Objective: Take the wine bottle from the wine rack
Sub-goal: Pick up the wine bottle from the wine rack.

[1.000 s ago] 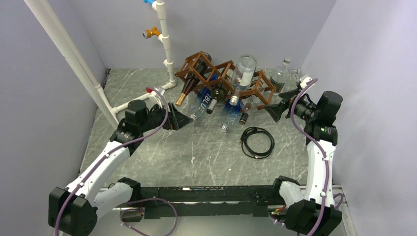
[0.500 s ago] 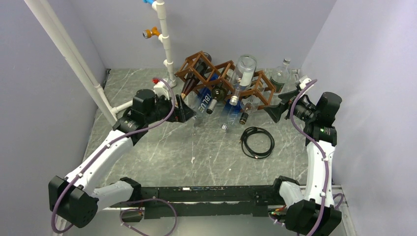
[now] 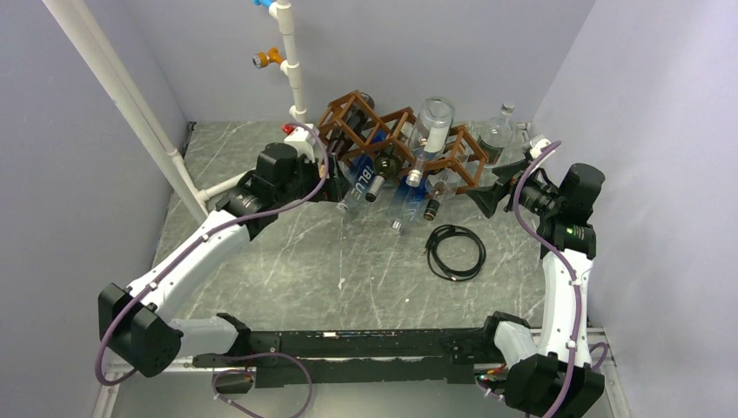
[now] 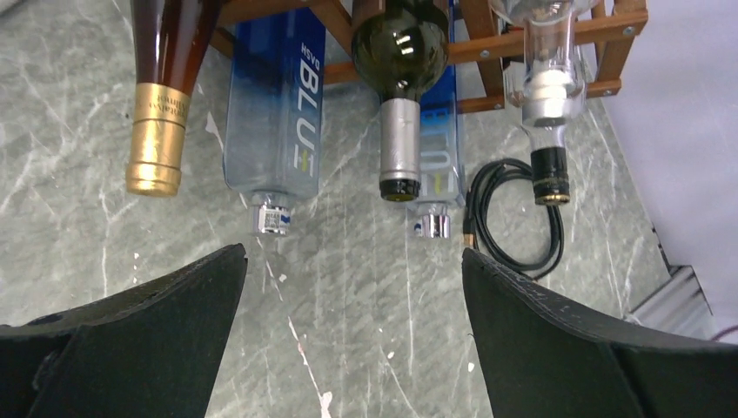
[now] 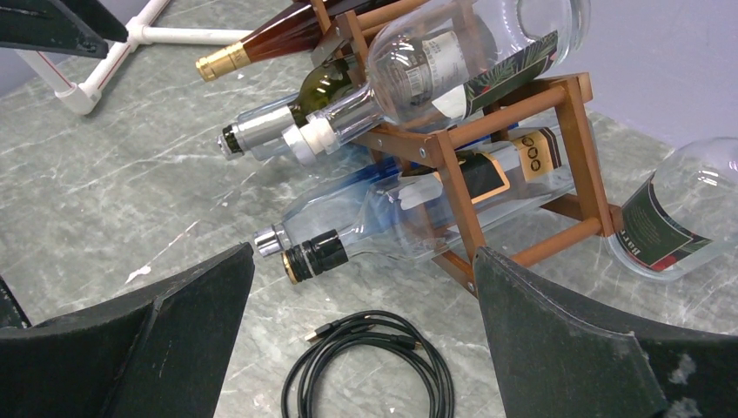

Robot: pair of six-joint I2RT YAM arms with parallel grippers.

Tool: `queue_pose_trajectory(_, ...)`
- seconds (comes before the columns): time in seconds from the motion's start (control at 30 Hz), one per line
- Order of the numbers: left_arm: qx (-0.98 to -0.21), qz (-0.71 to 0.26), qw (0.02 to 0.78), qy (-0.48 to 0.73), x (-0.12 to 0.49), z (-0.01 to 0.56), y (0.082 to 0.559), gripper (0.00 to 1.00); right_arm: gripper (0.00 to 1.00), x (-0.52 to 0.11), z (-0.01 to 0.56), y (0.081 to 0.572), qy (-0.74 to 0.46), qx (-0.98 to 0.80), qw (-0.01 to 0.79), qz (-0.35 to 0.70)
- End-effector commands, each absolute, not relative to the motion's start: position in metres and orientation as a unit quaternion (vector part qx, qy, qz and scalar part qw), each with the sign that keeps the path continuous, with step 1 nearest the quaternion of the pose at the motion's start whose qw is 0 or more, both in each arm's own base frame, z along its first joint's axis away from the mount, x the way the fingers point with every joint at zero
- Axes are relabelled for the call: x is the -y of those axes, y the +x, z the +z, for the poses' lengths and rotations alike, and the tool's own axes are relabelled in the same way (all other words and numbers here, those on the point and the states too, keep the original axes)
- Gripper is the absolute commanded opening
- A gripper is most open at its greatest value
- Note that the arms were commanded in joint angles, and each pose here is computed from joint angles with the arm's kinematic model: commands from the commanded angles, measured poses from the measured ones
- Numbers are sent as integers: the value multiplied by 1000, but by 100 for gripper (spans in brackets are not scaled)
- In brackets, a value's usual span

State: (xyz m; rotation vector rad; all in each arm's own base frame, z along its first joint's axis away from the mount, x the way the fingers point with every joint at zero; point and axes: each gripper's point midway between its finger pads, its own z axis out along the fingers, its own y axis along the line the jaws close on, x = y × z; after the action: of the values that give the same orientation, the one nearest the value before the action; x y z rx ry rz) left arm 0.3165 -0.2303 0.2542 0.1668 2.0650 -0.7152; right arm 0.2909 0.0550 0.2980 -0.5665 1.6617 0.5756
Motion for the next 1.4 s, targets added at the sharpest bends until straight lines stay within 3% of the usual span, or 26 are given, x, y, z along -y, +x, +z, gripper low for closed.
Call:
queue_pose_trajectory(0.0, -833, -245, 492, 52, 227, 276, 332, 100, 99, -56, 307, 291, -264, -700, 620, 237)
queue_pose_trajectory(0.33, -827, -235, 507, 65, 245, 294, 355, 100, 99, -56, 306, 290, -264, -699, 620, 238)
queue_pose_trajectory(0.57, -779, -376, 459, 204, 317, 310, 342, 99, 99, -55, 305, 291, -264, -700, 621, 235)
queue_pose_trajectory(1.07, -768, -484, 390, 153, 387, 295, 366, 99, 99, -54, 304, 291, -264, -700, 622, 229)
queue_pose_trajectory(1.37, -775, -484, 380, 145, 414, 286, 380, 91, 99, -53, 304, 291, -264, -701, 623, 225)
